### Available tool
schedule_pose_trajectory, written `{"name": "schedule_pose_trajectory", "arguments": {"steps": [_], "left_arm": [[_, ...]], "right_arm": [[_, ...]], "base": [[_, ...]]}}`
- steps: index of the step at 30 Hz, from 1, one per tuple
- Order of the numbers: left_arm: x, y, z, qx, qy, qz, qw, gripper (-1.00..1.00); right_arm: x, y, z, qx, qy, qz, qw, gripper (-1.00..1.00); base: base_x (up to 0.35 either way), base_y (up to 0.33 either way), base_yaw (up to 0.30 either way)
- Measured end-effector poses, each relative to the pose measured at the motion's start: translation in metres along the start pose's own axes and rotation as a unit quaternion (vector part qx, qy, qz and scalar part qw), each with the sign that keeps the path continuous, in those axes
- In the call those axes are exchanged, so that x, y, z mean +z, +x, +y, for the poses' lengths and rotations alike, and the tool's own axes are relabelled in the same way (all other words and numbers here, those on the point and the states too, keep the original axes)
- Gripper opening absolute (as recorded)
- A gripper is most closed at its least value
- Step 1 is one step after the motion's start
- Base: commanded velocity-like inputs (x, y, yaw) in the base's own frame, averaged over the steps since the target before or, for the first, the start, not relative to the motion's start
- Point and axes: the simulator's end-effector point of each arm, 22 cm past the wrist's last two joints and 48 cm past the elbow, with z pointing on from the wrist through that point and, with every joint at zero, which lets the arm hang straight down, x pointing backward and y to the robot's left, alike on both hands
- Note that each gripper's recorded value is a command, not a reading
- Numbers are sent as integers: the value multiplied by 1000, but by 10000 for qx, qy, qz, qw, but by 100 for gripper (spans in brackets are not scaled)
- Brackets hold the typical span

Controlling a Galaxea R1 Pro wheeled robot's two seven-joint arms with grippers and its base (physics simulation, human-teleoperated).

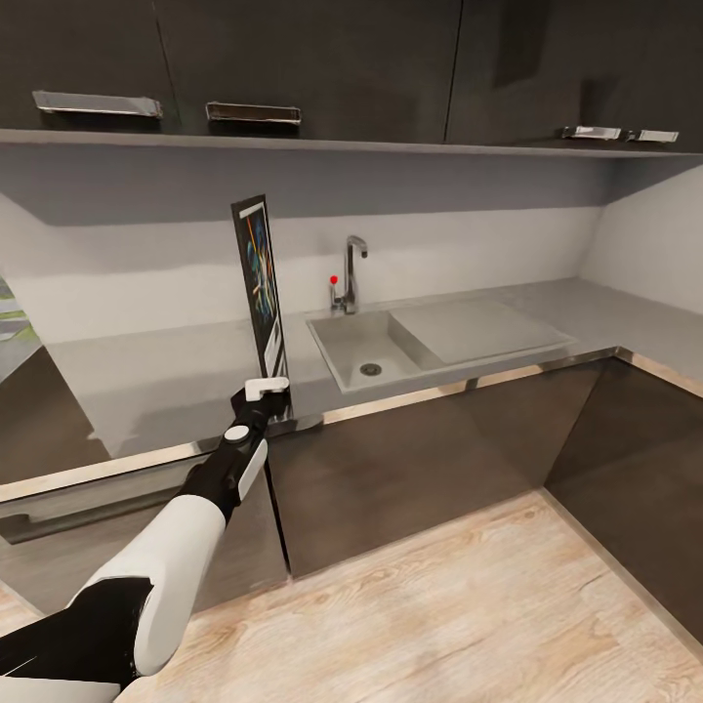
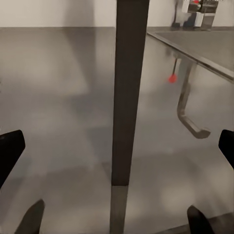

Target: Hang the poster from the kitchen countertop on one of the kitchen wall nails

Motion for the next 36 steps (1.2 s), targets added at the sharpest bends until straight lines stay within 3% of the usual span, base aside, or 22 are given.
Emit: {"name": "schedule_pose_trajectory", "arguments": {"steps": [36], "left_arm": [[0,-15,0,-15,6,-142,9999,100]], "right_arm": [[0,0,0,-9,-4,-1,10000,100]], "base": [[50,0,0]]}}
